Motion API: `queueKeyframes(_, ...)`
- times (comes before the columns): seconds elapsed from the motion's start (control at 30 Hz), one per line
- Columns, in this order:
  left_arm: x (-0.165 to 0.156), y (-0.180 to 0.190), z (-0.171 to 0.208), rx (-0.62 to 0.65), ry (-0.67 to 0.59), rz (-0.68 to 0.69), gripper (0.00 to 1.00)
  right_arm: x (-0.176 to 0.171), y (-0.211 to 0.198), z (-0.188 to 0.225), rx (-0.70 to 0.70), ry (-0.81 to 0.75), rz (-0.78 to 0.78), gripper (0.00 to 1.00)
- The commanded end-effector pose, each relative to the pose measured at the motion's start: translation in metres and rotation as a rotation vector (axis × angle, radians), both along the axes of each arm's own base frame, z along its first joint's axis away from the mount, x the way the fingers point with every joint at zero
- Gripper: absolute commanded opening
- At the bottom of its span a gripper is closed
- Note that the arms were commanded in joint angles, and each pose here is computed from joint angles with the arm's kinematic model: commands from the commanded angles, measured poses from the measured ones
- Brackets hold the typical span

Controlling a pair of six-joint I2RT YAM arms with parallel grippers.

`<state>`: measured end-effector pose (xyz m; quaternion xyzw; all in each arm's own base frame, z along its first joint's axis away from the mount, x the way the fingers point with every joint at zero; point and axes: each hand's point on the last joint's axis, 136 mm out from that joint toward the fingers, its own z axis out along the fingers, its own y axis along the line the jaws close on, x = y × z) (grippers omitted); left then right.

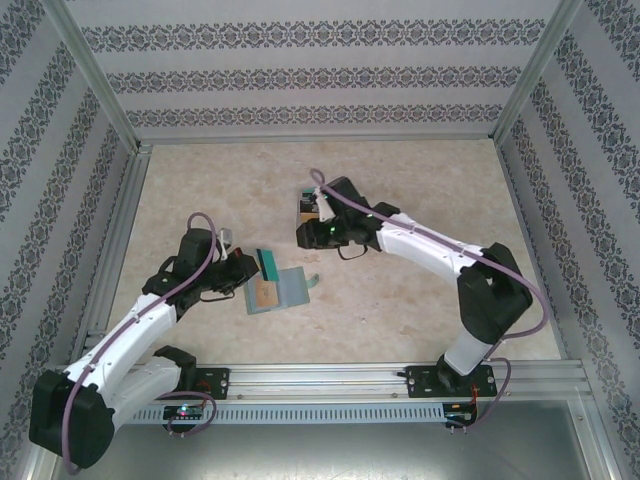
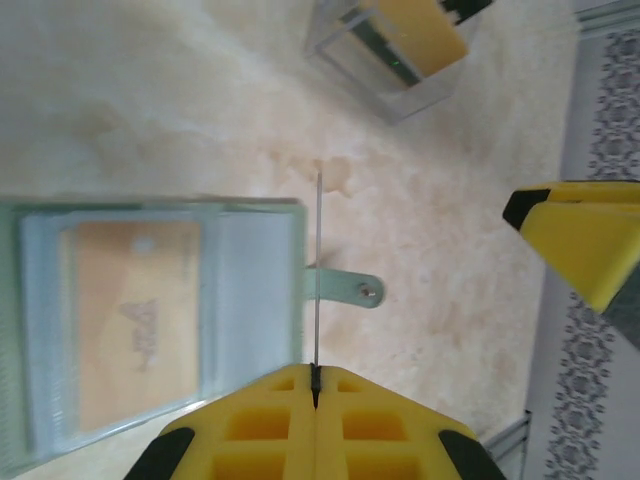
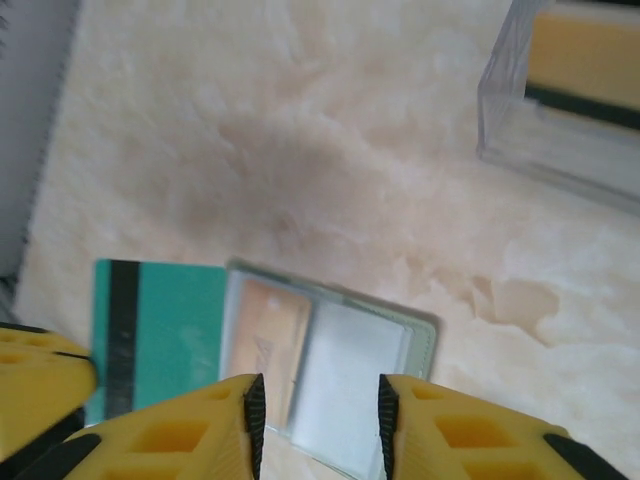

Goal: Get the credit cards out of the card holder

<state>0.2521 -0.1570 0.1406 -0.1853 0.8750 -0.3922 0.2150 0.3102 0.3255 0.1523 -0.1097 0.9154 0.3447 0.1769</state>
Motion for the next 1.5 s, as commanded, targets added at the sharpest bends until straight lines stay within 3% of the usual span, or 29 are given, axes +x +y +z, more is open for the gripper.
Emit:
queueKeyframes(0.0,0.028,-0.020,0.049,-0.163,-0.139,-0.022,0.00,-0.004,0.005,0.012,0.149,0.063,0.010,0.37)
queueKeyframes(0.37,0.060,-0.045,0.084,-0.313,-0.221,-0.076,0.00,-0.006,0.013,0.014,0.367,0.179,0.008,0.32)
queueKeyframes(0.8,0.058,-0.047,0.071,-0.312,-0.185,-0.085,0.00,0.003,0.016,0.019,0.498,0.224,-0.013,0.27)
queueKeyframes(1.47,0.058,-0.043,0.054,-0.255,-0.143,-0.071,0.00,0.011,-0.003,0.019,0.511,0.201,-0.081,0.30)
